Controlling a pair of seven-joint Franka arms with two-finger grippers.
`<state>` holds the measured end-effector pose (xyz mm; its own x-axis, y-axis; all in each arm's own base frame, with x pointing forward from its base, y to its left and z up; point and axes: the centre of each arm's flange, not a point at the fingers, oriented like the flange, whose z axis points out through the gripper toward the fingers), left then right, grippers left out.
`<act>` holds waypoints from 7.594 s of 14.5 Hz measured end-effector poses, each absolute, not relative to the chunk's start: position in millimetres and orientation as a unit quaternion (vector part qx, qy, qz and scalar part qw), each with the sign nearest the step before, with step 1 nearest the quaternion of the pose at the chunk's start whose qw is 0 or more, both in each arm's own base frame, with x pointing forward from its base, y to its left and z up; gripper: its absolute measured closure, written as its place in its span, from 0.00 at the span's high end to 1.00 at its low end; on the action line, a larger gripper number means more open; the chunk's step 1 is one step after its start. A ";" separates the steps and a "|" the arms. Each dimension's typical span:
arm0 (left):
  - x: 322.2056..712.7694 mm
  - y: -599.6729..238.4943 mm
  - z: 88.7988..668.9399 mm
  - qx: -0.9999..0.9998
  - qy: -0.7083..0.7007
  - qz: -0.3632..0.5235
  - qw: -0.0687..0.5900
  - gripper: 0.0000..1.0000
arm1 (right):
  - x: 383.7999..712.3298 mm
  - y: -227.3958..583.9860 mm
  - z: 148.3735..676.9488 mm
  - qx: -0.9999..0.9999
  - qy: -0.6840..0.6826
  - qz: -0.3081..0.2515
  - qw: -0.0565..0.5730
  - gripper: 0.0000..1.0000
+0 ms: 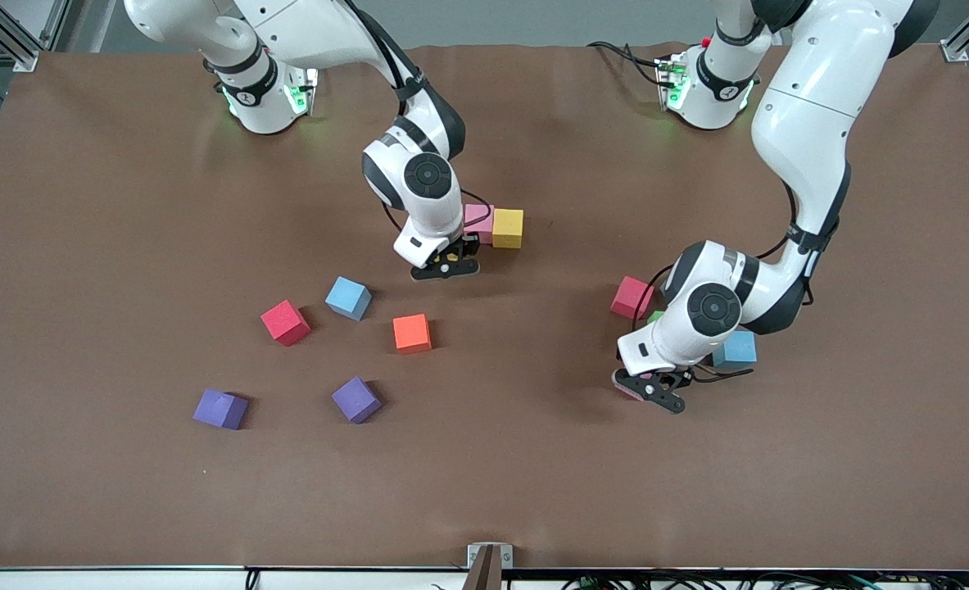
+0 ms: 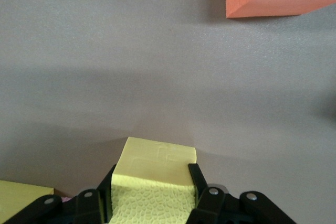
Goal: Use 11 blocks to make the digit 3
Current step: 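Lower the yellow cube below the pink cube row with the right gripper, then open the right gripper and move it to the blue cube, then close the right gripper on the blue cube and lift it, then carry the blue cube with the right gripper while the left gripper carries pink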
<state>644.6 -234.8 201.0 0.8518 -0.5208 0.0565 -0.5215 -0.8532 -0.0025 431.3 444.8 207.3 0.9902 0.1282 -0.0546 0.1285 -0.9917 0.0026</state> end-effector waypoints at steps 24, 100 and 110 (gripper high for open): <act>645.0 -234.0 201.1 0.957 -0.289 0.028 0.006 0.56 | 430.2 444.9 207.2 0.998 0.059 -0.030 0.005 0.56; 646.3 -265.6 266.8 0.733 -0.679 0.029 -0.007 0.56 | 487.8 423.9 272.0 1.000 -0.003 0.018 -0.009 0.61; 615.4 -341.9 279.5 0.671 -0.740 0.035 -0.003 0.56 | 497.5 431.1 236.1 1.000 0.011 0.005 0.002 0.61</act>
